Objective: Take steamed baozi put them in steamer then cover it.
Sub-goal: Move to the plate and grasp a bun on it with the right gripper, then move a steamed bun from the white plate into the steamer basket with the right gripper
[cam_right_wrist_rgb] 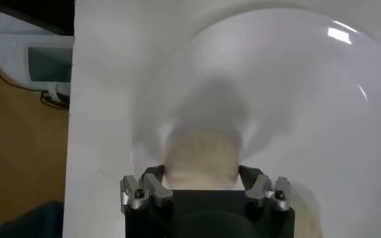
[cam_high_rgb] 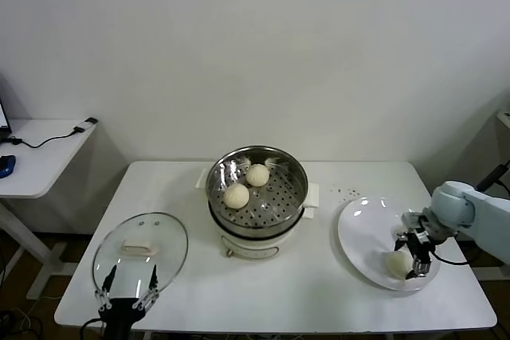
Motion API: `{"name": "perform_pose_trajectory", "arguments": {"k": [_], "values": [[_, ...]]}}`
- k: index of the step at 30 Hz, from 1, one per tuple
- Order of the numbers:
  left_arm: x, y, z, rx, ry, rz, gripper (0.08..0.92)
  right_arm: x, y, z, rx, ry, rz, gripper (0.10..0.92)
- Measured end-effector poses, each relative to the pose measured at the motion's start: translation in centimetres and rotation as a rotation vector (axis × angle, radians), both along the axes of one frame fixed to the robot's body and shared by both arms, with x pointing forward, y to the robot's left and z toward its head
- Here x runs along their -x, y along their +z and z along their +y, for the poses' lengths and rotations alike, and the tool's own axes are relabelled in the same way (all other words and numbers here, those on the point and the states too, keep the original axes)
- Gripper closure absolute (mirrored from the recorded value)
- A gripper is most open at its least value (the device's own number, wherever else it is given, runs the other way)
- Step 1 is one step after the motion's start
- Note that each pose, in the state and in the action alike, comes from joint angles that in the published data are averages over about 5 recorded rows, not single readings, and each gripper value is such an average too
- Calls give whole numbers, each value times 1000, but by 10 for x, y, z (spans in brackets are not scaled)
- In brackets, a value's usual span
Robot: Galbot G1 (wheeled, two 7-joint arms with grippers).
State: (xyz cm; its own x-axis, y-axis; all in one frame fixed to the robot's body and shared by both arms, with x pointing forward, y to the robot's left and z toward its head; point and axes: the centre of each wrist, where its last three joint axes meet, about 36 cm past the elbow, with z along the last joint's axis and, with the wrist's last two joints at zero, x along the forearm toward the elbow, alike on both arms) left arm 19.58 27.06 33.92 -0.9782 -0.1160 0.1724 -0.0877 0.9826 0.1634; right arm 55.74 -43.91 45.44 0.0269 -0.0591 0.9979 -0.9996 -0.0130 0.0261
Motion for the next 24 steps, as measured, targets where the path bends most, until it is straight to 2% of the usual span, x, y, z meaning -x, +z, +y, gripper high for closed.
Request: {"name": "perform_pose_trajectory", "arguments": {"k": [8, 13, 18, 24], "values": [[0, 1, -1, -1, -2, 0, 177, -10, 4, 5, -5, 20, 0, 333], [0, 1, -2, -1, -4, 0, 177, -27, 22, 15, -12, 80, -21, 335], [0, 2, -2, -1, -5, 0, 177, -57, 61, 41, -21, 221, -65, 335], [1, 2, -2, -3, -5, 0, 177, -101, 135, 94, -17, 447, -150, 335]]}}
